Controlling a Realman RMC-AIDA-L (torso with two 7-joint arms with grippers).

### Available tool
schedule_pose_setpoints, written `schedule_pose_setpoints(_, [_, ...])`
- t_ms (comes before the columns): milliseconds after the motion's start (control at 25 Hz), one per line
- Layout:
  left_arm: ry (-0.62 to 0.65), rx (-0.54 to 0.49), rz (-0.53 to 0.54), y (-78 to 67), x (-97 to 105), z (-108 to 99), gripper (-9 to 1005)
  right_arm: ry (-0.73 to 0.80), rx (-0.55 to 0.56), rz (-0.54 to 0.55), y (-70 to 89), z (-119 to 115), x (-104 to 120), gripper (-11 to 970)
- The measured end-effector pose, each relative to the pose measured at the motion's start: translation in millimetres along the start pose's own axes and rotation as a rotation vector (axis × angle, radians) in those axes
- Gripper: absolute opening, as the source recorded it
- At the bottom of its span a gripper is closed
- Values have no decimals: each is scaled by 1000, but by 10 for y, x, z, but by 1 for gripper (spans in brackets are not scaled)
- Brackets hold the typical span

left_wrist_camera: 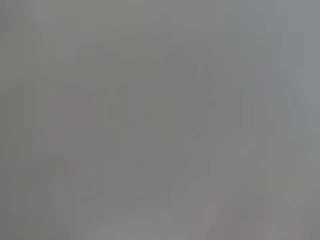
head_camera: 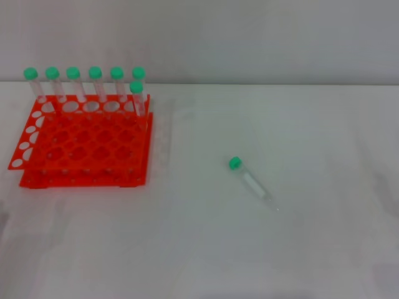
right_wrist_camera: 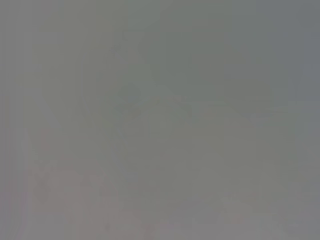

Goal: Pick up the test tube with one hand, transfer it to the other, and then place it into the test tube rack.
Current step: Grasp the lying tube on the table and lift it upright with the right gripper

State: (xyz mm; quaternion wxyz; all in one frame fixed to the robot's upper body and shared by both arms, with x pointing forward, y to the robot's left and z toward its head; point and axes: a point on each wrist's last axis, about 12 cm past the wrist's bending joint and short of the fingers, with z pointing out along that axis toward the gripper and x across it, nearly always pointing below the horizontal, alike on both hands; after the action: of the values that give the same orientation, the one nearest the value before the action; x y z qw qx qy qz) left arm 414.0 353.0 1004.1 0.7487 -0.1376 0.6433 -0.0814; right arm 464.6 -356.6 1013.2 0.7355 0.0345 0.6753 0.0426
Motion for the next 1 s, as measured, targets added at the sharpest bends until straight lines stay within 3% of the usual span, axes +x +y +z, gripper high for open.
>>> schedule_pose_setpoints(320, [-9, -2, 6, 7, -12, -13, 886, -13, 4, 41, 5, 15, -15, 829])
schedule_pose_setpoints(520, [1, 5, 1, 0, -2, 10, 886, -23, -20, 121, 18, 55, -41, 828])
schedule_pose_setpoints(680, [-8, 10, -4, -13, -9, 13, 885, -33, -146, 247, 3, 233, -179, 827])
schedule_pose_setpoints(840, [-6, 7, -4, -8, -7, -4, 885, 53, -378, 370, 10, 570, -462, 827])
schedule_pose_setpoints(1000, [-3, 10, -5, -17, -2, 24, 885, 231, -542, 351, 127, 965, -829, 826])
